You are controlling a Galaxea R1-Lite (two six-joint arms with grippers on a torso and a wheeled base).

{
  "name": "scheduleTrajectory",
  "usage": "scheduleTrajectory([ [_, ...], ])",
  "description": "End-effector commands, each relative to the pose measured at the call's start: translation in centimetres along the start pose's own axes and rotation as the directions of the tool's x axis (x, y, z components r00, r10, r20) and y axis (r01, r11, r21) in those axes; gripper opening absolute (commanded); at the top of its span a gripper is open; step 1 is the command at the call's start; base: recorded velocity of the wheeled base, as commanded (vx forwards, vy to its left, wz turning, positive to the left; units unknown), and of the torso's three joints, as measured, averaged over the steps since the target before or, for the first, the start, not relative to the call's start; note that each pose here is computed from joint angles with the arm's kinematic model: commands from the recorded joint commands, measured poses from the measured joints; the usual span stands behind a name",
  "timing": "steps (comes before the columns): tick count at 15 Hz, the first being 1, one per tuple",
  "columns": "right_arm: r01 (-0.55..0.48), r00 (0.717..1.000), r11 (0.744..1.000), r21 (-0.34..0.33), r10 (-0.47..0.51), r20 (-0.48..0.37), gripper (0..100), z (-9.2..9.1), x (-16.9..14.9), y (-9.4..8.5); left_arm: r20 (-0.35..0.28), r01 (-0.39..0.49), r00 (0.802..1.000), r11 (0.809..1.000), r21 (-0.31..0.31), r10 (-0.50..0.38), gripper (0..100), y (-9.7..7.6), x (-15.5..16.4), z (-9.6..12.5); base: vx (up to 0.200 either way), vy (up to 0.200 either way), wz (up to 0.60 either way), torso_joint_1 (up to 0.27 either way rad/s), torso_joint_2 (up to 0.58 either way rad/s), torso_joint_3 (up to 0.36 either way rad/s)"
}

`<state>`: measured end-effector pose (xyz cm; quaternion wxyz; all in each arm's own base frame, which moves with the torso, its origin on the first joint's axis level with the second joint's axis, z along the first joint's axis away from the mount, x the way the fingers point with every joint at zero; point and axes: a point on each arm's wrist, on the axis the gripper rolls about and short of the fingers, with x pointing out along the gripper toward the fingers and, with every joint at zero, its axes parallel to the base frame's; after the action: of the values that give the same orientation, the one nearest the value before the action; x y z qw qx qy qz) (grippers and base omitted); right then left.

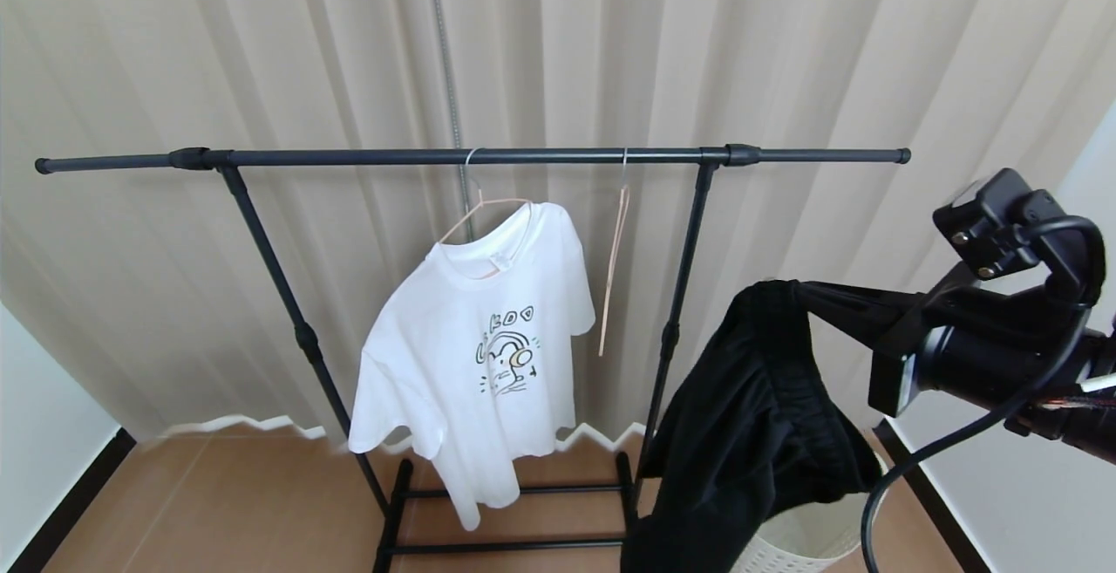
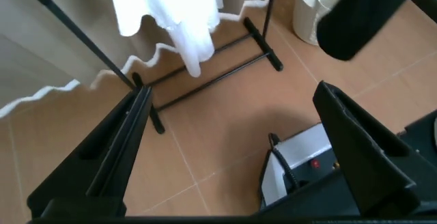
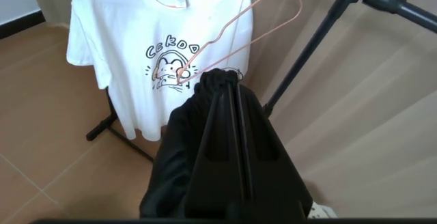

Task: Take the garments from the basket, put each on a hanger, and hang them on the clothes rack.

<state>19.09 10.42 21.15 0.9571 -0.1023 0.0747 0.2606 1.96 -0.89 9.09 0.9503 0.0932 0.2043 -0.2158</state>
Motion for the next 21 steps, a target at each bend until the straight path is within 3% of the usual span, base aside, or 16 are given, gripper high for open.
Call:
scheduleTrajectory([
  [1, 0.008, 1.0, 1.0, 0.008, -0.008, -0.016, 0, -0.6, 1.8, 0.1, 0.045, 0.05, 0.998, 0.992, -0.116, -0.045, 100, 0.2, 0.1, 3.5, 0.0, 0.0, 0.0, 0.0, 0.0, 0.0],
  [4, 0.043, 0.999, 0.999, 0.01, -0.043, 0.017, 0, -0.2, 1.8, -0.1, -0.018, 0.093, 0.995, 0.988, -0.125, -0.096, 100, 0.3, 2.2, 7.0, 0.0, 0.0, 0.0, 0.0, 0.0, 0.0],
  [7, 0.071, 0.997, 0.997, 0.029, -0.072, 0.031, 0, 0.4, 2.0, -0.2, -0.02, 0.159, 0.986, 0.979, -0.13, -0.163, 100, -0.4, 5.8, 10.4, 0.0, 0.0, 0.0, 0.0, 0.0, 0.0],
  [9, 0.096, 0.995, 0.994, 0.058, -0.098, 0.03, 0, 0.7, 2.6, 0.0, -0.036, 0.208, 0.976, 0.967, -0.147, -0.215, 100, -1.8, 9.3, 12.4, 0.0, 0.0, 0.0, 0.0, 0.0, 0.0],
  [12, 0.17, 0.985, 0.981, 0.09, -0.171, 0.007, 0, 1.0, 4.1, 1.5, -0.087, 0.175, 0.977, 0.969, -0.176, -0.193, 100, -3.8, 14.2, 14.9, 0.0, 0.0, 0.0, 0.0, 0.0, 0.0],
  [18, 0.334, 0.942, 0.928, 0.163, -0.333, -0.036, 0, 1.3, 7.8, 4.1, -0.077, 0.124, 0.986, 0.964, -0.236, -0.146, 100, -8.6, 21.2, 18.7, 0.0, 0.0, 0.0, 0.0, 0.0, 0.0],
  [21, 0.327, 0.945, 0.929, 0.176, -0.326, -0.036, 0, 1.4, 8.1, 4.7, -0.062, 0.081, 0.993, 0.963, -0.256, -0.1, 100, -11.4, 23.3, 19.4, 0.0, 0.0, 0.0, 0.0, 0.0, 0.0],
])
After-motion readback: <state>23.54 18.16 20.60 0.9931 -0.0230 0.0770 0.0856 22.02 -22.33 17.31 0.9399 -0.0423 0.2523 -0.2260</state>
